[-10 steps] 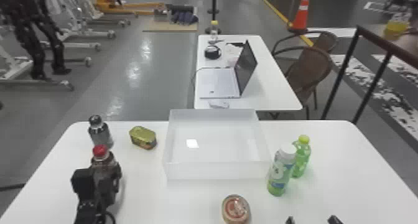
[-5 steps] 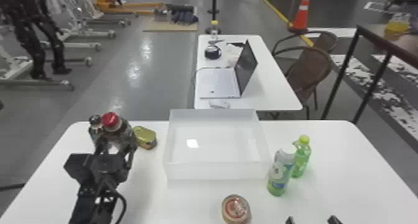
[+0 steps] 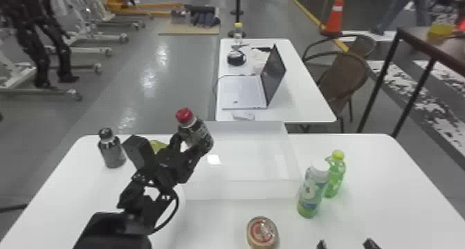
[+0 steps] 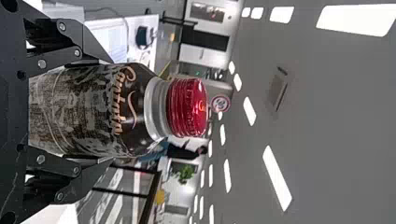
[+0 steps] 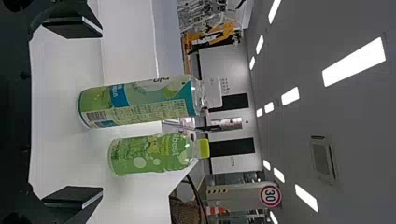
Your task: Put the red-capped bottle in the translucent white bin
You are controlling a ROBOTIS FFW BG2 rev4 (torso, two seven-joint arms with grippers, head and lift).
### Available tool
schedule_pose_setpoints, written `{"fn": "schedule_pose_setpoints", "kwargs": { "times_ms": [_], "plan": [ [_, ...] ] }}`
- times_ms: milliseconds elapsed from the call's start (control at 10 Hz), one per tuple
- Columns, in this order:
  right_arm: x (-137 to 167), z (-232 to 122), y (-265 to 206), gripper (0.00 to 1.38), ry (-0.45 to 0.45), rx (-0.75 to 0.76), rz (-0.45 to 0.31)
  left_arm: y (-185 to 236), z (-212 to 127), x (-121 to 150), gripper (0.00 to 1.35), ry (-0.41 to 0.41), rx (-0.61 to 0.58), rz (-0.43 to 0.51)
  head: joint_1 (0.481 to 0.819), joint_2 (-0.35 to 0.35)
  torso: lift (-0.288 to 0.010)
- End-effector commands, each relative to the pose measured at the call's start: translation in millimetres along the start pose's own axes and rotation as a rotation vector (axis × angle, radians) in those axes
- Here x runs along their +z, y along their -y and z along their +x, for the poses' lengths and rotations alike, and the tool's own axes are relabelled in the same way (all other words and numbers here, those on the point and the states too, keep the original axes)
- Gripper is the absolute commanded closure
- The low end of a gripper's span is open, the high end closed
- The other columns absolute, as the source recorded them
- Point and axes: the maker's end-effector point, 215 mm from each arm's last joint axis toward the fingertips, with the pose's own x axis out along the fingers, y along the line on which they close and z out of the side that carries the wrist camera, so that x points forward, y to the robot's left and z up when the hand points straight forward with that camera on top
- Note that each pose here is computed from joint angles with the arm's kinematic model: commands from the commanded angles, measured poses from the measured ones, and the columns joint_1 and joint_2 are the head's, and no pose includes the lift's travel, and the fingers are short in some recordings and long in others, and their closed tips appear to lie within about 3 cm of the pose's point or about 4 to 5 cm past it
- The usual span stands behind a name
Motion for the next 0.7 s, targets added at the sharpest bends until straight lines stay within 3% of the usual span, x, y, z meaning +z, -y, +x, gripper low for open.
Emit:
{"fn": "schedule_pose_setpoints", "kwargs": {
  "times_ms": [0, 400, 500, 600],
  "plan": [
    [-2, 0, 0, 0.11, -0.004, -0.001, 0.002, 9, 18, -17, 0.82, -0.065, -0.056, -0.006, 0.549, 0.000, -0.100],
    [-3, 0, 0, 0.11, -0.004, -0.001, 0.002, 29, 30, -70, 0.82, -0.217, -0.149, -0.061, 0.549, 0.000, -0.100],
    [-3, 0, 0, 0.11, -0.004, -0.001, 0.002, 32, 28, -76, 0.78, -0.222, -0.155, -0.069, 0.549, 0.000, -0.100],
    [-3, 0, 0, 0.11, -0.006, -0.001, 0.002, 27, 27, -73, 0.52, -0.198, -0.128, -0.068, 0.549, 0.000, -0.100]
  ]
}}
